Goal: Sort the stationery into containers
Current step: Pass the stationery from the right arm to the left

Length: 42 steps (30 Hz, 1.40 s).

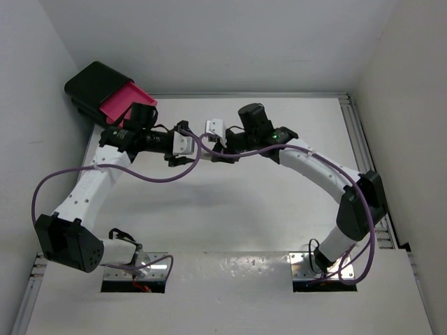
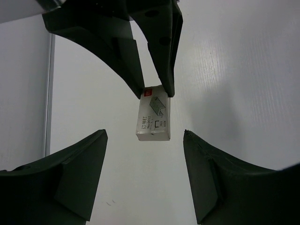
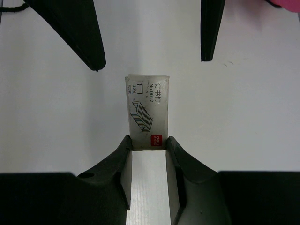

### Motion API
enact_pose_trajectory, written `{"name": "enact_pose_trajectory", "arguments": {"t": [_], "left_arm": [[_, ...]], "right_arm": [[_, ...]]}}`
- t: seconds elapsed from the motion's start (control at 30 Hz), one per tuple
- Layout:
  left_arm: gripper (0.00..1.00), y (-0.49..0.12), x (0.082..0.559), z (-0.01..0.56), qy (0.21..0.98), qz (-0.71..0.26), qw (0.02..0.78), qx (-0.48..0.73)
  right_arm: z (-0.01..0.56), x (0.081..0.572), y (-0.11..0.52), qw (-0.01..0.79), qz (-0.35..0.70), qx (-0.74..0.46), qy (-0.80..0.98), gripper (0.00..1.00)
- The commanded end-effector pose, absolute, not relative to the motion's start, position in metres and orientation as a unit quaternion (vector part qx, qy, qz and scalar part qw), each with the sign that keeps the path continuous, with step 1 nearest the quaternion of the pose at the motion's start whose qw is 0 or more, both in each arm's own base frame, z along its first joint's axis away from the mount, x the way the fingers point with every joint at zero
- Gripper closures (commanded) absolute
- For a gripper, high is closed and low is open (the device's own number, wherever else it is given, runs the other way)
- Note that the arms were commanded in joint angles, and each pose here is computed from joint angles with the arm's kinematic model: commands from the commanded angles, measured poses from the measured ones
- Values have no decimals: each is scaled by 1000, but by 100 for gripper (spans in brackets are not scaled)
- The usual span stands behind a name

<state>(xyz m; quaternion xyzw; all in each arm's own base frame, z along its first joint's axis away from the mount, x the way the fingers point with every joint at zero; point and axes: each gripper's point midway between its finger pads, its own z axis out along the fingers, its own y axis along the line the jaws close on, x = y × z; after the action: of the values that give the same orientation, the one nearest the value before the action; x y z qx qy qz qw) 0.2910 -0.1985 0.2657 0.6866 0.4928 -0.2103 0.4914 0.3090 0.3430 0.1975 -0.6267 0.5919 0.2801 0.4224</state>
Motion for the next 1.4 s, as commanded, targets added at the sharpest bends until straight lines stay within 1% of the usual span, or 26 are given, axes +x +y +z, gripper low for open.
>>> {"name": "enact_pose_trajectory", "arguments": {"t": [0.0,0.13,0.37,0.7,0.77,0.8,0.87,0.97,1.0,1.03,1.07,1.1,1.13,1.23,1.3,1.33,1.37], "left_arm": [[28,-206,289,281,470,-220,515,682],[29,-208,287,279,470,-226,514,681],[39,-208,283,270,476,-236,499,685],[39,-208,283,265,488,-245,486,682],[42,-207,284,265,489,-246,487,681],[48,-207,285,265,491,-246,487,679],[52,-207,286,265,491,-246,487,679],[64,-205,286,265,495,-248,485,677],[67,-205,287,264,501,-248,483,674],[70,-204,288,264,506,-249,483,670],[76,-204,293,265,512,-249,487,663],[78,-199,297,266,540,-262,485,636],[80,-196,308,270,547,-259,496,623],[83,-169,333,273,610,-266,506,548],[85,-139,362,279,650,-257,527,483],[86,-132,377,284,652,-246,542,469],[86,-97,395,288,686,-221,554,417]], "right_arm": [[248,311,355,487,276,-632,535,100],[252,310,357,491,276,-634,530,100],[258,310,362,497,278,-632,525,100],[263,309,368,503,273,-639,514,100],[263,309,368,503,272,-640,514,100],[262,309,367,502,271,-639,515,100],[261,310,368,503,268,-640,516,100],[260,312,368,504,266,-638,517,100],[260,313,367,504,265,-637,520,98],[261,314,369,506,266,-632,524,93],[261,315,369,506,267,-626,529,81],[265,321,367,518,260,-616,534,48],[262,321,366,512,267,-602,552,34],[273,340,358,531,272,-551,583,16],[277,356,347,542,270,-520,603,14],[278,359,343,540,277,-502,616,13],[276,363,339,537,279,-493,625,13]]}}
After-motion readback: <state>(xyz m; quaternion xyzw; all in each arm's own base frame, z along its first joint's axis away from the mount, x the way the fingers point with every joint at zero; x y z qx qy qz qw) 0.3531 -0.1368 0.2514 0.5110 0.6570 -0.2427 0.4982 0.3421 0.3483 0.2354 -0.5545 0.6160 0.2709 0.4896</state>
